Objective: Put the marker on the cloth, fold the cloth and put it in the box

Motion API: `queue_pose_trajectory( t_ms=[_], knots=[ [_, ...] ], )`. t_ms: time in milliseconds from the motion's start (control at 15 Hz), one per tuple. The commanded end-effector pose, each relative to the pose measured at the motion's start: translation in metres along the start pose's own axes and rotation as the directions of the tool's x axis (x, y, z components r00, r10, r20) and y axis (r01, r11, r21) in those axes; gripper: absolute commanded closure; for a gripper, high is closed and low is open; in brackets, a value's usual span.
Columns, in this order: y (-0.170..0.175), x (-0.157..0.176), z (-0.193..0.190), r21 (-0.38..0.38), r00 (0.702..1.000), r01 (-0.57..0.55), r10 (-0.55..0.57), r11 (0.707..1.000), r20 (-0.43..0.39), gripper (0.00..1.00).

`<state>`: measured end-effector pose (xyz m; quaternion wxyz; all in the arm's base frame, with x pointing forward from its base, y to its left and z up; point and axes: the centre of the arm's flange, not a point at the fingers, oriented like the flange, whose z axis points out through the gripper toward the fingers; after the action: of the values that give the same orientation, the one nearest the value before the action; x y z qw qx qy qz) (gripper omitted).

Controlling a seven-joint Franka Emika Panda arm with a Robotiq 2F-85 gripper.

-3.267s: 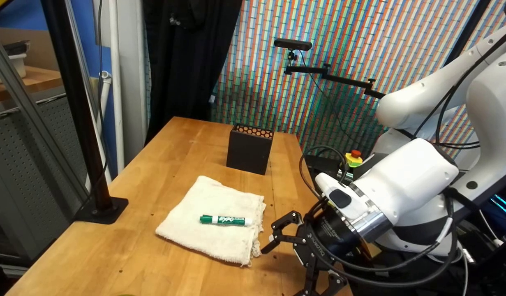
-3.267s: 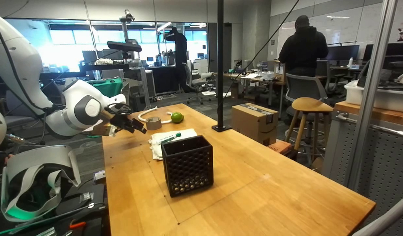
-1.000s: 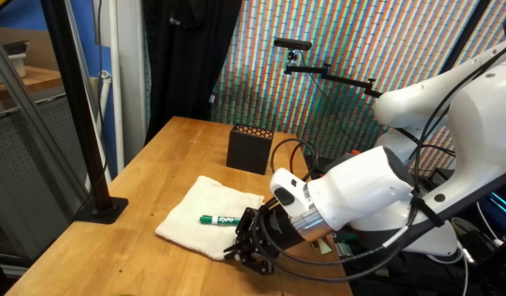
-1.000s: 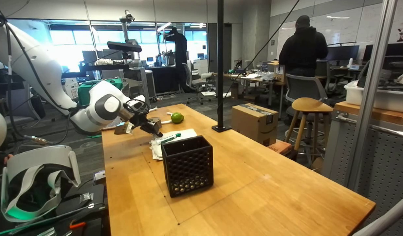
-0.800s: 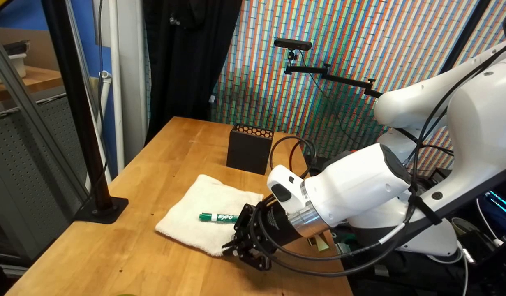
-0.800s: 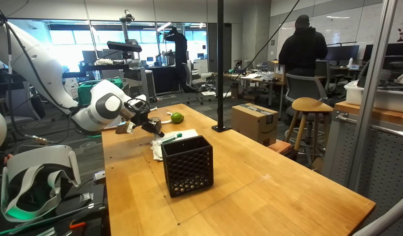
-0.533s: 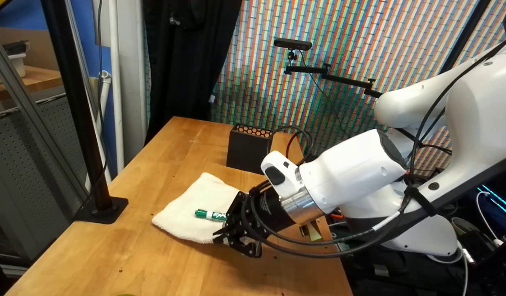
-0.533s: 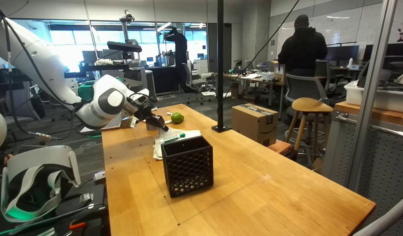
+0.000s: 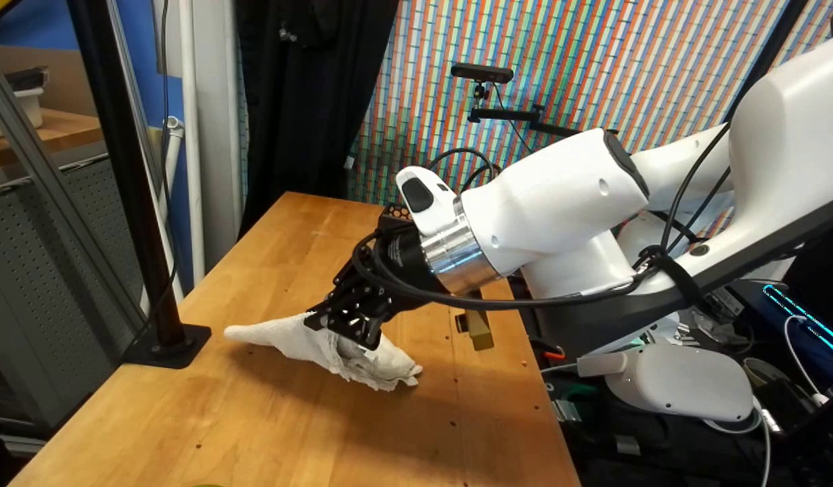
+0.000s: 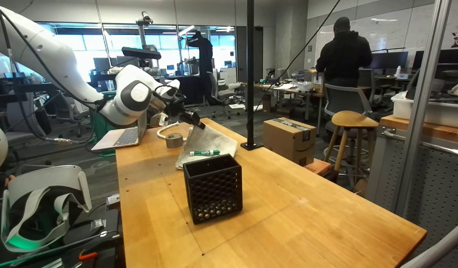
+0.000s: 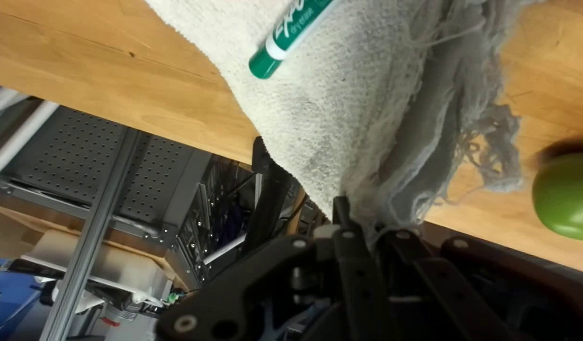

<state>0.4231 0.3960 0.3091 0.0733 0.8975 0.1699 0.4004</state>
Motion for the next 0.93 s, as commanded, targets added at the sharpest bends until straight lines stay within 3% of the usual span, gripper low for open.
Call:
queue_pose_trajectory(
  t_ms=[0,267,867],
  knots=[
    [0.003,0.003,0.022,-0.072,0.999,-0.018,0.021,0.997,0.045,0.93],
    [0.011,-0.019,0.050,-0.164,0.993,0.000,0.019,0.986,0.117,0.92],
    [0.038,-0.032,0.075,-0.311,0.985,-0.060,0.106,0.949,0.134,0.92]
  ],
)
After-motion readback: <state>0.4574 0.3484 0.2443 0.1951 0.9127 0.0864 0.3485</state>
